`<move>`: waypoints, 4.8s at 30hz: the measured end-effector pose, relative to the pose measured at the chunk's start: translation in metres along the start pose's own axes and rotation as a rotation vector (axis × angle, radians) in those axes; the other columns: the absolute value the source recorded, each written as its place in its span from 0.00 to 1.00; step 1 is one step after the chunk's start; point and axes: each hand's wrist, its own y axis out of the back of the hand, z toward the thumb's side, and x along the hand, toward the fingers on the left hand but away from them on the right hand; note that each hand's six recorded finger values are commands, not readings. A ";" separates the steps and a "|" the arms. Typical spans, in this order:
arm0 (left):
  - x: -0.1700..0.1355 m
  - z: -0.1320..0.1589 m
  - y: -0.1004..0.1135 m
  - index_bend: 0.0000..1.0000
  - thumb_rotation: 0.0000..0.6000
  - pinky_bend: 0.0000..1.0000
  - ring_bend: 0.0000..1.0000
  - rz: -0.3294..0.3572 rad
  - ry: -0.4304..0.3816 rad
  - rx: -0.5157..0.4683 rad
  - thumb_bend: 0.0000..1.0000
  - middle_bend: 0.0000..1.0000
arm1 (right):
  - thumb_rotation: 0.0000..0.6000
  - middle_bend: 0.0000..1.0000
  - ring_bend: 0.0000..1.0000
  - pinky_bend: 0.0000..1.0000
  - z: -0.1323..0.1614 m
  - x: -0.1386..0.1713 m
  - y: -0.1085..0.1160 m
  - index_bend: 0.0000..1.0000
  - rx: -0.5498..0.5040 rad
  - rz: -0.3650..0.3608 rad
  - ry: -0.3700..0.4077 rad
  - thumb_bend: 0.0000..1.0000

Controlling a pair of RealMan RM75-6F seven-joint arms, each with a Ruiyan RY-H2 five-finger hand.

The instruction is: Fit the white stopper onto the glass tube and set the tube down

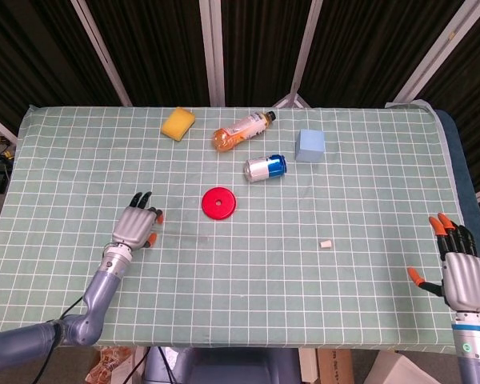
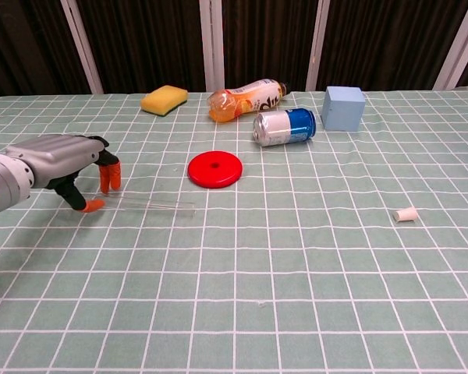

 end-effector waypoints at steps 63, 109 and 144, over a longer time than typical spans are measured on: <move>0.001 0.012 0.071 0.47 1.00 0.00 0.06 0.240 -0.123 -0.159 0.63 0.48 | 1.00 0.08 0.00 0.00 0.014 -0.012 -0.012 0.24 0.023 0.060 0.036 0.26; -0.028 0.006 0.123 0.47 1.00 0.00 0.06 0.323 -0.173 -0.194 0.63 0.48 | 1.00 0.20 0.00 0.00 0.105 -0.093 -0.139 0.49 0.170 0.298 0.240 0.27; -0.025 0.000 0.121 0.47 1.00 0.00 0.06 0.319 -0.161 -0.200 0.63 0.48 | 1.00 0.20 0.00 0.00 0.098 -0.097 -0.162 0.51 0.208 0.337 0.203 0.37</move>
